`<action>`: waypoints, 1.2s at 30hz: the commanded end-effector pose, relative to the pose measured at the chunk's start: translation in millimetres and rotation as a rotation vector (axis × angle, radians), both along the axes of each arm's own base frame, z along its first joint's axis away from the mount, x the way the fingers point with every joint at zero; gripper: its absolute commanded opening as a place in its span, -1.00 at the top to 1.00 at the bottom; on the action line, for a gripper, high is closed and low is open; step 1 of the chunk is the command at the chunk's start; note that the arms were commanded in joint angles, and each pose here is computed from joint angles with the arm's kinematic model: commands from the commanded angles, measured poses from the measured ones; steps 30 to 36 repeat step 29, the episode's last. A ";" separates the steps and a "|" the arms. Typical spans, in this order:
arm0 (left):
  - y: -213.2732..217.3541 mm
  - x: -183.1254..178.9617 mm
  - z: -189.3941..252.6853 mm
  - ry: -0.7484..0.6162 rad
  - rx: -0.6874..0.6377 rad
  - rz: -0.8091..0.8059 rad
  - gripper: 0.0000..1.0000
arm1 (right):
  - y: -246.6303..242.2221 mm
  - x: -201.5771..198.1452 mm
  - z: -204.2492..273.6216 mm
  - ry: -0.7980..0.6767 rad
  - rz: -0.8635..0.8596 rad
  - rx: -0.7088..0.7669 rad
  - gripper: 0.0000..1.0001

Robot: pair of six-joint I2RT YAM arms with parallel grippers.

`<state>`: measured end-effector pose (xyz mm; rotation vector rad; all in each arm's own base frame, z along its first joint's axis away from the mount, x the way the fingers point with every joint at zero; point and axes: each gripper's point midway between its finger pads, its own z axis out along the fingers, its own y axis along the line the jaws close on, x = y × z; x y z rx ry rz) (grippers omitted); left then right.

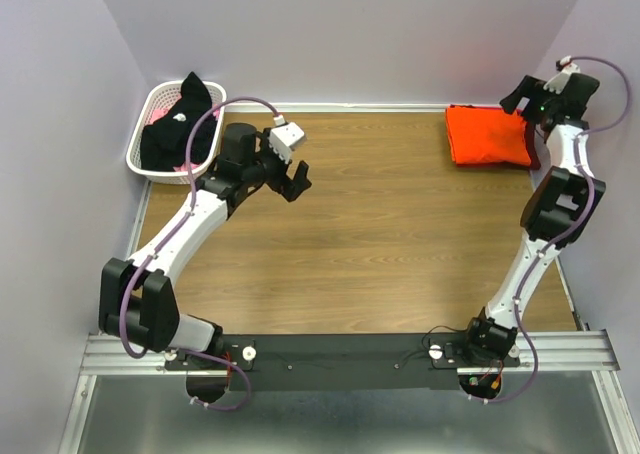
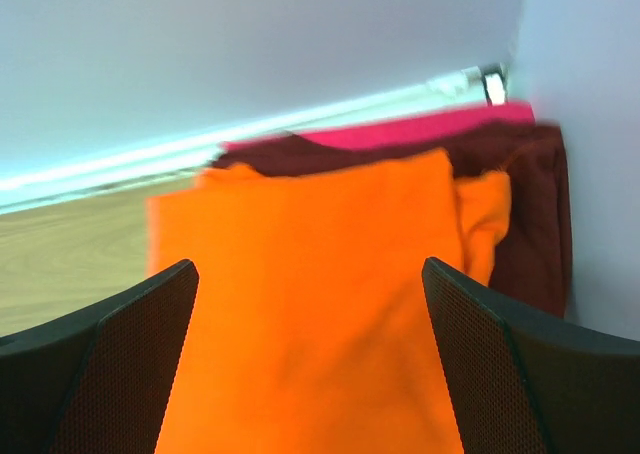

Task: Fold and stack the t-shirts
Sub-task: Put the neatly folded tshirt into the corner of the board with the right arm

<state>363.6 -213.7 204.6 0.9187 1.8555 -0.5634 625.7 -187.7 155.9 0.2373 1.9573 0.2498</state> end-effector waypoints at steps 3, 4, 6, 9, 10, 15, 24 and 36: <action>23.8 12.9 41.4 -0.036 -0.104 0.110 -0.95 | 54.8 -47.9 108.7 -0.123 0.166 -0.036 -1.00; 22.7 11.2 42.4 -0.030 -0.109 0.104 -0.96 | 59.9 -55.8 114.3 -0.116 0.176 -0.028 -1.00; 32.5 13.9 48.0 -0.020 -0.142 0.126 -0.96 | 85.6 -73.8 114.6 -0.062 0.234 -0.042 -1.00; 43.9 11.2 55.3 -0.030 -0.142 0.131 -0.95 | 124.1 -113.6 124.7 -0.021 0.319 -0.112 -1.00; 46.6 11.4 54.4 -0.035 -0.129 0.142 -0.96 | 140.6 -123.5 122.2 -0.006 0.360 -0.132 -1.00; 74.4 8.8 44.2 -0.066 -0.030 0.257 -0.96 | 182.9 -187.3 88.2 0.098 0.444 -0.142 -1.00; 105.6 -15.0 2.1 -0.043 0.065 0.382 -0.95 | 223.3 -280.2 27.0 0.201 0.537 -0.142 -1.00; 113.3 -22.0 3.6 -0.060 0.074 0.413 -0.95 | 221.7 -298.2 21.6 0.208 0.504 -0.147 -1.00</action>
